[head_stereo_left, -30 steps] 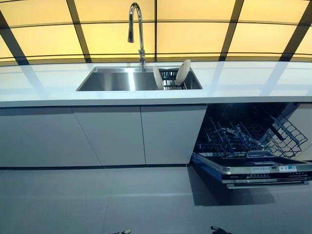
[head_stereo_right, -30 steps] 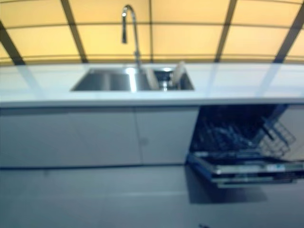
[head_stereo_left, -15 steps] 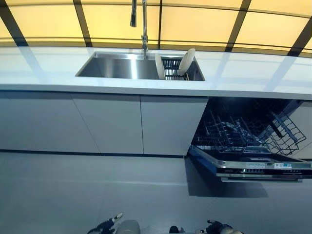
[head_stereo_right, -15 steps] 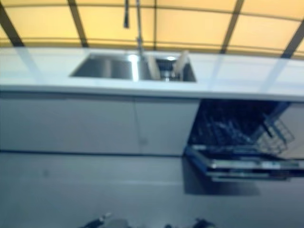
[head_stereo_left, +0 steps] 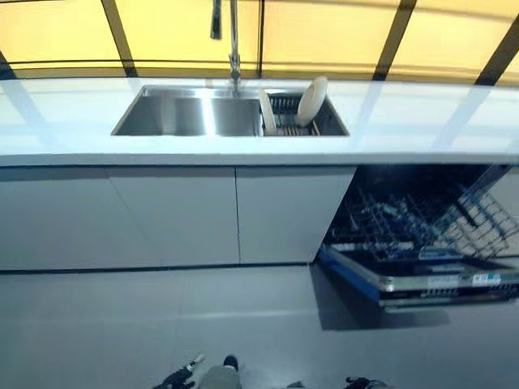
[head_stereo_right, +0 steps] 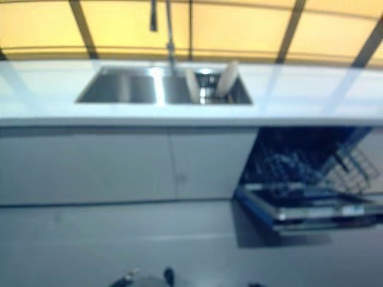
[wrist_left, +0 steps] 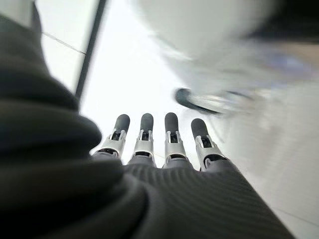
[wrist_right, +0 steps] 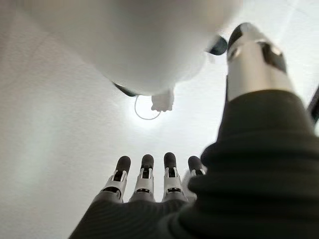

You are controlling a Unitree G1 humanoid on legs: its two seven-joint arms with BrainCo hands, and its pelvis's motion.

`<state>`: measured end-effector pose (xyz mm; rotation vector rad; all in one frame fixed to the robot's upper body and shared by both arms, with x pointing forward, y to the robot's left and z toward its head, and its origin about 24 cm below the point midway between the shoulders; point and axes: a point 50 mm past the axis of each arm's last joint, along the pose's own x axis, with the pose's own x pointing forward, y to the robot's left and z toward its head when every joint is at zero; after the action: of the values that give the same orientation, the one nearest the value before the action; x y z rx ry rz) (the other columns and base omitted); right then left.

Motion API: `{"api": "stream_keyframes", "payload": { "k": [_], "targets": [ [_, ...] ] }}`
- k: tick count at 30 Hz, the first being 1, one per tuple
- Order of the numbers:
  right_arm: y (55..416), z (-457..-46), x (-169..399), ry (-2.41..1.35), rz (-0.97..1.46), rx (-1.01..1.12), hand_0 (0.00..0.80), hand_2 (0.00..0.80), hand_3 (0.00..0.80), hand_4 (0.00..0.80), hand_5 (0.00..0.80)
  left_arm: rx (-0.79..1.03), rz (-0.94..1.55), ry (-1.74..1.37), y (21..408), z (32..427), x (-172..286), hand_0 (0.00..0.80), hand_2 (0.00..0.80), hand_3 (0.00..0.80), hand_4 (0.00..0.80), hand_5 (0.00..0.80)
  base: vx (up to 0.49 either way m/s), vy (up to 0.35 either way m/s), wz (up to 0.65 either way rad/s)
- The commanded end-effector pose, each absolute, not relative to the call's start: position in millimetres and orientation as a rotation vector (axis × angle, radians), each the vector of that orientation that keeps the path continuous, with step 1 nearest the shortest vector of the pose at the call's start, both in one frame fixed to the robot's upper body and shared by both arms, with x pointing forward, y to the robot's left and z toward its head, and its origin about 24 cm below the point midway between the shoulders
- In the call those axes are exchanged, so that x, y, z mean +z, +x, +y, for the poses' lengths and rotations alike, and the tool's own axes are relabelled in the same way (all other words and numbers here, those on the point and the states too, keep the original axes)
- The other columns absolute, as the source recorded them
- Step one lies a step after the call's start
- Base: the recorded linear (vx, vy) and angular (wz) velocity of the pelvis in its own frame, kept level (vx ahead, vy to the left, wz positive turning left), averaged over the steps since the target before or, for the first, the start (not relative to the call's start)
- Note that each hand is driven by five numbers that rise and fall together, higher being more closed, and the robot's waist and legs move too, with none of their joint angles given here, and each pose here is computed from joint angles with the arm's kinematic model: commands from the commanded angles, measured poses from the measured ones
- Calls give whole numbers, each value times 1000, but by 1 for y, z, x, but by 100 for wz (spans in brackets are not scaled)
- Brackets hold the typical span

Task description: Take plates into dishwasher

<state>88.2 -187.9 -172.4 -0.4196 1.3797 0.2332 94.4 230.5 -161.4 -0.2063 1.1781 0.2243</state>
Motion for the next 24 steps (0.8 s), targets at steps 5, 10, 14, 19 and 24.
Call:
{"api": "stream_keyframes", "payload": {
  "k": [5,10,14,19,24],
  "targets": [
    [93,-209,-168,-473,1361,152,0,0,0,0,0,104,1232,-181,100,202,-166,0,0,0,0,0,202,149,-3],
    [93,-217,-167,-422,1355,28,0,0,0,0,0,96,1258,-130,102,205,-166,0,0,0,0,0,243,122,-3],
    [100,-223,-164,-427,1317,-3,0,0,0,0,0,86,1222,-116,119,206,-161,0,0,0,0,0,369,-235,33],
    [119,-224,-159,-478,1284,-25,0,0,0,0,0,134,1178,-140,130,208,-158,0,0,0,0,0,234,-263,51],
    [121,-225,-158,-467,1275,28,0,0,0,0,0,-77,1232,-84,110,194,-164,0,0,0,0,0,241,-99,54]
  ]
}}
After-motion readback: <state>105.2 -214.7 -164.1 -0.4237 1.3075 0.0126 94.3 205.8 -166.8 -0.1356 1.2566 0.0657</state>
